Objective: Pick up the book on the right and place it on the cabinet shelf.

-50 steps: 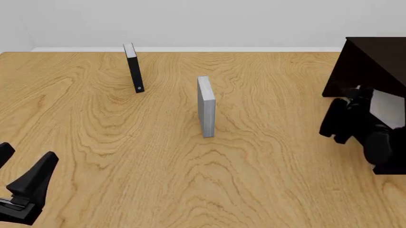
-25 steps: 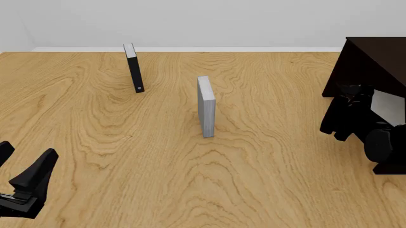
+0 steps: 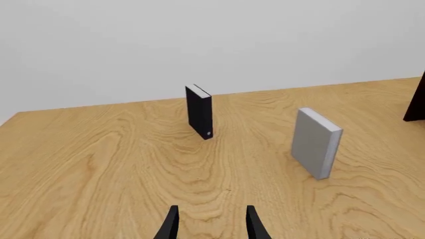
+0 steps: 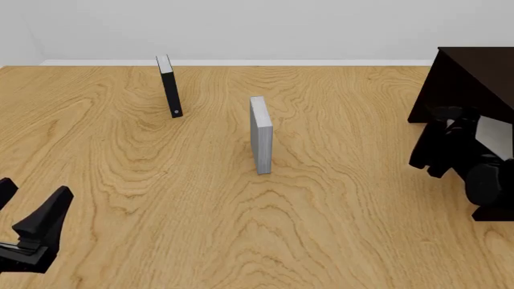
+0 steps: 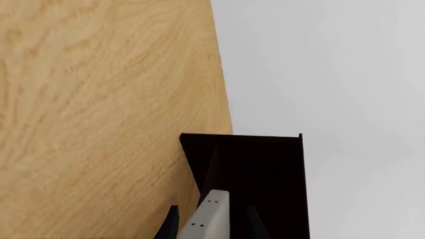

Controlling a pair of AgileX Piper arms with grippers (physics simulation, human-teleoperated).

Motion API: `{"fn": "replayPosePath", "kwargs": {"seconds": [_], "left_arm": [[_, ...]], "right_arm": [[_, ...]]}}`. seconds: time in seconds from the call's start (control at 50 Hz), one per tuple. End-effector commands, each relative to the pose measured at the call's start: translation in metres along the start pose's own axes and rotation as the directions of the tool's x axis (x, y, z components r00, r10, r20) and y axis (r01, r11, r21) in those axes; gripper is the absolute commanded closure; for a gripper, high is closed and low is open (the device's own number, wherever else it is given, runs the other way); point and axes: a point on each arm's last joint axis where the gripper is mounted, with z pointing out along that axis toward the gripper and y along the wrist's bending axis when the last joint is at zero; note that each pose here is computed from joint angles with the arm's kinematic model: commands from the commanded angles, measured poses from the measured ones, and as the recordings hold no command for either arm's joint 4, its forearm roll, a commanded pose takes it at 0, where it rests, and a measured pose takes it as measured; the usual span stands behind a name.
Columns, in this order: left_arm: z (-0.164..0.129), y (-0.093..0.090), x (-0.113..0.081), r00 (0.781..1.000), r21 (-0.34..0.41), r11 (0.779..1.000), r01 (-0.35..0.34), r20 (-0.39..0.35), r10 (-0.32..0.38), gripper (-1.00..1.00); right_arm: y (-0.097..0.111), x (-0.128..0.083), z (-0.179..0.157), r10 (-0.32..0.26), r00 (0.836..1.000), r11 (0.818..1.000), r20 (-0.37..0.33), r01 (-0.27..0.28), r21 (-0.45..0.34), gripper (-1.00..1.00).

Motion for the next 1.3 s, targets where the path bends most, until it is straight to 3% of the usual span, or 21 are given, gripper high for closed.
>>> {"fn": "replayPosePath", "kwargs": {"seconds": [0.02, 1.3], "left_arm": [[-0.002, -0.001, 0.000, 1.000, 0.013, 1.000, 0.003, 0.003, -0.003, -1.00], [-0.004, -0.002, -0.001, 1.000, 0.029, 1.000, -0.008, 0.020, 0.007, -1.00]], "right_arm": [[-0.003, 0.005, -0.002, 0.010, 1.000, 1.000, -0.015, -0.009, 0.012, -1.00], [-0.004, 0.037, -0.027, 0.056, 0.991, 0.998, -0.119, -0.052, 0.034, -1.00]]}}
